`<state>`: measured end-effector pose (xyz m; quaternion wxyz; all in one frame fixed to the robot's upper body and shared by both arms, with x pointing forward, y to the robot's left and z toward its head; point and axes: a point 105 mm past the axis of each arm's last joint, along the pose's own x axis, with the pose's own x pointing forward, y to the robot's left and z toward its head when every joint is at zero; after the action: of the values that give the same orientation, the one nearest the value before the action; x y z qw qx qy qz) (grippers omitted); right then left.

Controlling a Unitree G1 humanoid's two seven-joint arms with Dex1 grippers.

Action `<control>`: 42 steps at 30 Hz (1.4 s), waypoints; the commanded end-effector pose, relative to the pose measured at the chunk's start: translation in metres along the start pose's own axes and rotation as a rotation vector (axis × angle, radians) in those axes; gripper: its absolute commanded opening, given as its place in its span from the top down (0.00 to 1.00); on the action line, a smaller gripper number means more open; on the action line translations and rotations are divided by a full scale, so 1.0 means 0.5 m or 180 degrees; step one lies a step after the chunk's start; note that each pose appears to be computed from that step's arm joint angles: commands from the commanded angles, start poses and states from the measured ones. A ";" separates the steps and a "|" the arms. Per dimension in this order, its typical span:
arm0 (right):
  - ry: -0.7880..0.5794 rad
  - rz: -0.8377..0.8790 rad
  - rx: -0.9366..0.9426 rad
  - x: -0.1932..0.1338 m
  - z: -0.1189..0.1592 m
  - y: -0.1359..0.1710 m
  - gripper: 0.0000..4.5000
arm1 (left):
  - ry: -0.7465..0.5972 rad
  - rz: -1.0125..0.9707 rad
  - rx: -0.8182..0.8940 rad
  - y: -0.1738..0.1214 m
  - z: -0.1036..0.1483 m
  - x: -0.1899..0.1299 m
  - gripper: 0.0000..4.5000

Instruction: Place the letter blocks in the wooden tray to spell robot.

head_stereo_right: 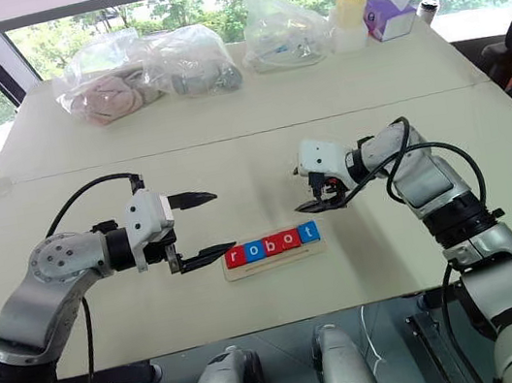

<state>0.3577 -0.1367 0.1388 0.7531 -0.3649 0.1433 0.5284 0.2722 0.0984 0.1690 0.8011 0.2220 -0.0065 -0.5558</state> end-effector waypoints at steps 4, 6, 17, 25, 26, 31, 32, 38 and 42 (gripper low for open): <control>0.0029 -0.0120 -0.0085 -0.012 -0.016 -0.002 0.10 | -0.0062 -0.0012 0.0139 0.004 0.022 -0.006 0.00; 0.0025 -0.0084 -0.0082 -0.012 -0.017 0.004 0.10 | -0.0060 -0.0015 0.0141 0.004 0.022 -0.006 0.00; -0.0058 0.0031 -0.0036 -0.010 -0.006 0.033 0.10 | -0.0054 -0.0035 0.0151 0.006 0.022 -0.005 0.00; -0.0074 -0.0222 -0.0070 -0.019 -0.001 0.012 0.10 | -0.0056 -0.0054 0.0157 0.005 0.023 -0.005 0.00; -0.0085 -0.0304 -0.0068 -0.023 0.001 0.004 0.10 | -0.0053 -0.0056 0.0159 0.005 0.022 -0.005 0.00; -0.0117 -0.0789 0.0014 -0.070 0.005 -0.030 0.10 | -0.0035 -0.0052 0.0156 0.004 0.021 -0.010 0.00; -0.0116 -0.0840 0.0040 -0.079 0.005 -0.031 0.10 | -0.0031 -0.0051 0.0155 0.004 0.021 -0.012 0.00; -0.0121 -0.0619 0.0403 -0.153 0.008 0.058 0.10 | 0.0017 -0.0048 -0.0019 0.001 0.013 -0.026 0.00; -0.0075 -0.0387 0.0617 -0.184 0.017 0.125 0.10 | 0.0105 -0.0130 -0.0114 -0.006 0.005 -0.038 0.00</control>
<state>0.2739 -0.1884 0.1567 0.8184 -0.2879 0.1843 0.4619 0.2661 0.1138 0.1635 0.7976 0.2115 0.0394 -0.5636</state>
